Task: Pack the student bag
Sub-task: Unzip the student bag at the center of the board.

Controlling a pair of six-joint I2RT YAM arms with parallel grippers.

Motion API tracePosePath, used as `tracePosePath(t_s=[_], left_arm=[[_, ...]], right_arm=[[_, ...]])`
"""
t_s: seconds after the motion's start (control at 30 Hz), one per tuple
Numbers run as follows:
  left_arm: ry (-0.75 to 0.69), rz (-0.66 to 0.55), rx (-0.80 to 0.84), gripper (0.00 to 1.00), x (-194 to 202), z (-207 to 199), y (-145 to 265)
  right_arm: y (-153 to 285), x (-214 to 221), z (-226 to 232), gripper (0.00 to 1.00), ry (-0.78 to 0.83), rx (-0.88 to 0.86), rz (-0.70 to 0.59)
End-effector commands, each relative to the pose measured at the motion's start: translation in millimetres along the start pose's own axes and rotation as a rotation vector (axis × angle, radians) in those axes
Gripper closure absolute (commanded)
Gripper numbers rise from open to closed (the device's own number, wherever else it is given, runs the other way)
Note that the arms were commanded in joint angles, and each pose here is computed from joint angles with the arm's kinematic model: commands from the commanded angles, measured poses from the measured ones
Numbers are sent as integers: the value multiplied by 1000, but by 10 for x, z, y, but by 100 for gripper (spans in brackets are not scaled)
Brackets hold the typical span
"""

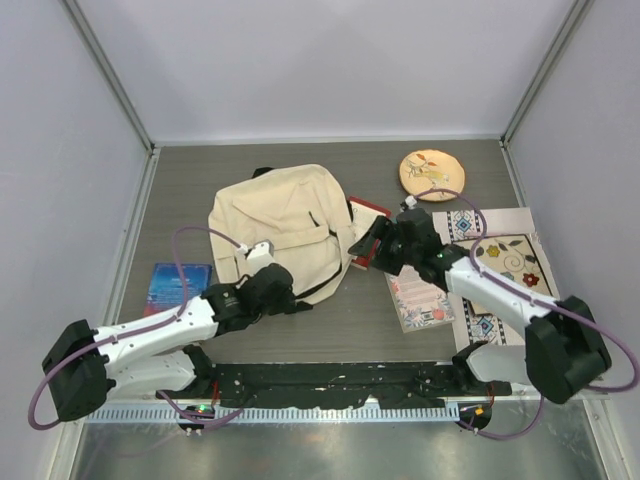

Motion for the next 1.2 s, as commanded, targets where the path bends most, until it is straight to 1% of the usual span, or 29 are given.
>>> tracePosePath(t_s=[0.0,0.03,0.1,0.23,0.27,0.33,0.5,0.7,0.77,0.83,0.87,0.9,0.97,1.0,1.03,1.13,1.17], left_arm=[[24,-63,126,100,-270,-389,77],[20,-57,131,100,-264,-397,76],[18,-55,148,100,-261,-428,78],[9,-45,172,100,-257,-479,84],[5,-44,175,100,-258,-485,88],[5,-40,185,100,-260,-508,94],[-8,-25,204,100,-240,-540,101],[-22,-25,201,100,-255,-559,105],[-20,-30,208,100,-270,-580,98],[-21,-26,213,100,-267,-600,87],[-20,-26,218,100,-273,-618,88],[-26,-24,217,100,-267,-620,77],[-37,-18,217,100,-266,-623,90],[-40,-18,210,100,-267,-606,95],[-41,-21,202,100,-273,-582,110],[-55,-34,106,100,-270,-364,137],[-71,-42,30,100,-261,-201,144]], right_arm=[[238,181,137,24,-119,-153,5],[228,267,91,24,-186,-155,25],[250,352,240,24,-196,-218,36],[161,512,352,24,-223,-229,45],[144,526,417,24,-242,-255,47],[47,610,415,24,-259,-257,77],[-94,638,470,24,-326,-273,84],[-173,667,488,24,-334,-259,102],[-207,670,487,27,-346,-266,103],[-229,666,533,35,-343,-280,114],[-243,672,554,41,-339,-286,120],[-282,680,550,55,-334,-282,125],[-300,653,606,77,-324,-296,123],[-317,625,603,93,-319,-294,115],[-316,582,642,99,-315,-299,102],[-310,422,648,99,-275,-274,48],[-318,385,593,99,-254,-248,28]])
Point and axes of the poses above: each gripper's point midway between its finger pads, its own y axis back along the fingers, its own z axis along the line the jaws close on, x = y × z, the point moved 3 cm from there along y, back along the fingers, and after that the axes turned 6 degrees about -y, right-handed, at the moved point
